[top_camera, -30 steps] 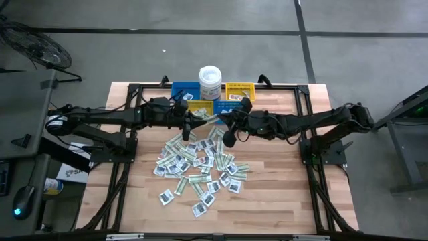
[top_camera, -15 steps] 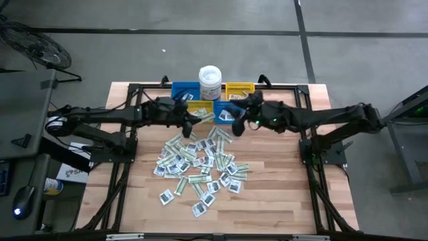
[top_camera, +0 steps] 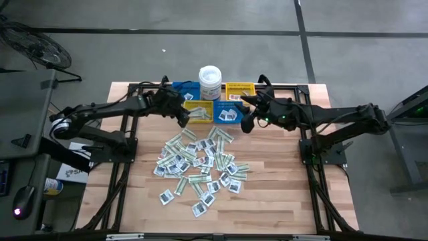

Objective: Pick & Place First Aid Supplies
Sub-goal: Put the green bandage pad into the left yellow bin

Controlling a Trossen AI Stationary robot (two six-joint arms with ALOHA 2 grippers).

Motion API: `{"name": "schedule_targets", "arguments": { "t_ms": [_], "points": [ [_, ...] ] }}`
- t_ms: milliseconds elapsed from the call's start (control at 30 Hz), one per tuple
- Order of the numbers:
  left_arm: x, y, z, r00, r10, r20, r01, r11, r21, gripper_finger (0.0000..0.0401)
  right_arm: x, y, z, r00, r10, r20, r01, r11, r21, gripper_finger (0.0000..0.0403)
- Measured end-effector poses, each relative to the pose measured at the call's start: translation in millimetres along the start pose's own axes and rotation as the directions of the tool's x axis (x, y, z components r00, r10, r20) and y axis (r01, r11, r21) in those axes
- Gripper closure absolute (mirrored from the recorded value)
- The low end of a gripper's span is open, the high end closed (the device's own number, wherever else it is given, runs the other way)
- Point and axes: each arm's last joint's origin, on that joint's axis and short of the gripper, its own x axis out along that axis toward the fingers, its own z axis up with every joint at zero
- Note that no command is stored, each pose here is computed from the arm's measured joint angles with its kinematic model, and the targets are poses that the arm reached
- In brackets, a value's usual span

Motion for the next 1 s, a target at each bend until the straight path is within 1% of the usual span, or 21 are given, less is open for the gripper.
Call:
{"name": "schedule_targets", "arguments": {
  "t_ms": [100,167,267,333,400,467,600,667,800,1000],
  "points": [
    [16.3,9.3,-2.6,0.998,0.016,-0.056,-0.016,1.000,0.006,0.0401,0.0,-0.5,-1.5,1.000,-0.004,-0.014,0.005,1.000,0.024,0.0224],
    [24.2,15.3,-2.6,0.997,0.030,-0.066,-0.030,1.000,-0.005,0.0401,0.0,-0.7,-2.3,1.000,-0.007,-0.022,0.007,0.999,0.033,0.0224],
    [35.0,24.9,-1.7,0.997,0.021,-0.078,-0.023,0.999,-0.030,0.0401,0.0,-1.0,-3.1,1.000,-0.009,-0.028,0.010,1.000,0.030,0.0224],
    [42.2,30.7,-1.5,0.996,0.001,-0.086,-0.005,0.999,-0.044,0.0401,-0.1,-1.1,-3.6,0.999,-0.010,-0.033,0.012,0.999,0.043,0.0224],
    [48.4,35.7,-2.9,0.995,0.001,-0.102,-0.007,0.998,-0.058,0.0401,-0.1,-1.3,-4.2,0.999,-0.012,-0.038,0.015,0.998,0.057,0.0224],
    [53.6,39.9,-5.4,0.992,0.010,-0.127,-0.019,0.997,-0.069,0.0401,-0.2,-1.6,-4.8,0.999,-0.018,-0.043,0.021,0.998,0.064,0.0224],
    [62.1,44.2,-7.8,0.989,-0.023,-0.149,0.011,0.996,-0.086,0.0401,-0.2,-2.3,-6.4,0.998,-0.027,-0.057,0.031,0.997,0.069,0.0224],
    [64.9,44.3,-7.8,0.989,-0.022,-0.144,0.010,0.997,-0.083,0.0398,-0.3,-2.3,-6.7,0.998,-0.027,-0.060,0.032,0.996,0.078,0.0224],
    [66.3,44.0,-6.4,0.992,-0.022,-0.126,0.012,0.997,-0.078,0.0373,-0.3,-2.6,-7.3,0.997,-0.030,-0.065,0.035,0.996,0.084,0.0224],
    [66.3,44.8,-6.1,0.993,0.003,-0.120,-0.012,0.998,-0.067,0.0311,-0.3,-2.7,-7.4,0.997,-0.030,-0.067,0.036,0.996,0.086,0.0224]
  ]
}}
